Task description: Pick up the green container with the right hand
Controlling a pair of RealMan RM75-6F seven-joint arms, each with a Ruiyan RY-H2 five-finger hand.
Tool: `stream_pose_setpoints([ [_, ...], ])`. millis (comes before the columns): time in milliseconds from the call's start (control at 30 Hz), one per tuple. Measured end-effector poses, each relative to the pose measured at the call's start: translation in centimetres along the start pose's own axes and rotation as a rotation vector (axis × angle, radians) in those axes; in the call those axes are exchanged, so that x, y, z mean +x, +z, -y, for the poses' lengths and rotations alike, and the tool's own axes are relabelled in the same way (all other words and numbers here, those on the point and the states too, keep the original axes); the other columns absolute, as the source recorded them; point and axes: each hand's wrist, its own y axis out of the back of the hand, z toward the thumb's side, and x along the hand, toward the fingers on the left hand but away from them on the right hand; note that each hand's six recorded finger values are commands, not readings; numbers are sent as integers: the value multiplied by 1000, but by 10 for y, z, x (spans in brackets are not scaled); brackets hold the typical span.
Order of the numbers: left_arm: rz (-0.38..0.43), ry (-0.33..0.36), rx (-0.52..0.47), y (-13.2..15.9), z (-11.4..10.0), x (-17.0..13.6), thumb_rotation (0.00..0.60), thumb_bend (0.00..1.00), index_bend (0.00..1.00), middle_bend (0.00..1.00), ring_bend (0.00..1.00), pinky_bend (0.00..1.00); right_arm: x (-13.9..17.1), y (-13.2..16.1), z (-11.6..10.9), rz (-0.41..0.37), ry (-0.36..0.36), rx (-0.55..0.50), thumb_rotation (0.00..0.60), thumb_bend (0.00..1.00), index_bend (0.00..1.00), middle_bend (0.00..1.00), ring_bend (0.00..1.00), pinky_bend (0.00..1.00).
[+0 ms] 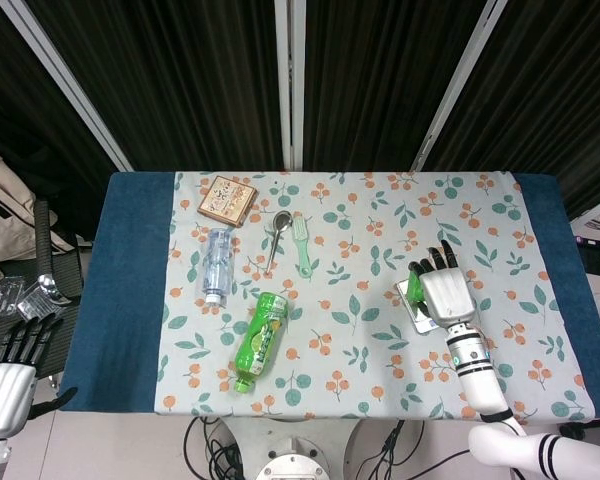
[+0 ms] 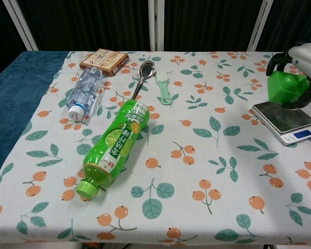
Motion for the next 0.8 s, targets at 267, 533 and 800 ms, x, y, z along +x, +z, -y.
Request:
stream_pose_setpoints([
  [267,-4,-6,1,0,1,0,600,52,26,27,0,0,-6,-7,18,21,39,51,600,235,525,486,142,0],
  [533,-6,-7,-3,-2,3,1,600,53,26,27,0,0,-9,-10,29,47,76,84,600,235,474,458,137,0],
  [800,-6,-9,-5,-3,4,1,600,52,26,27,0,0,-6,-16,34,55,140,99,600,158,149,278,67,0],
])
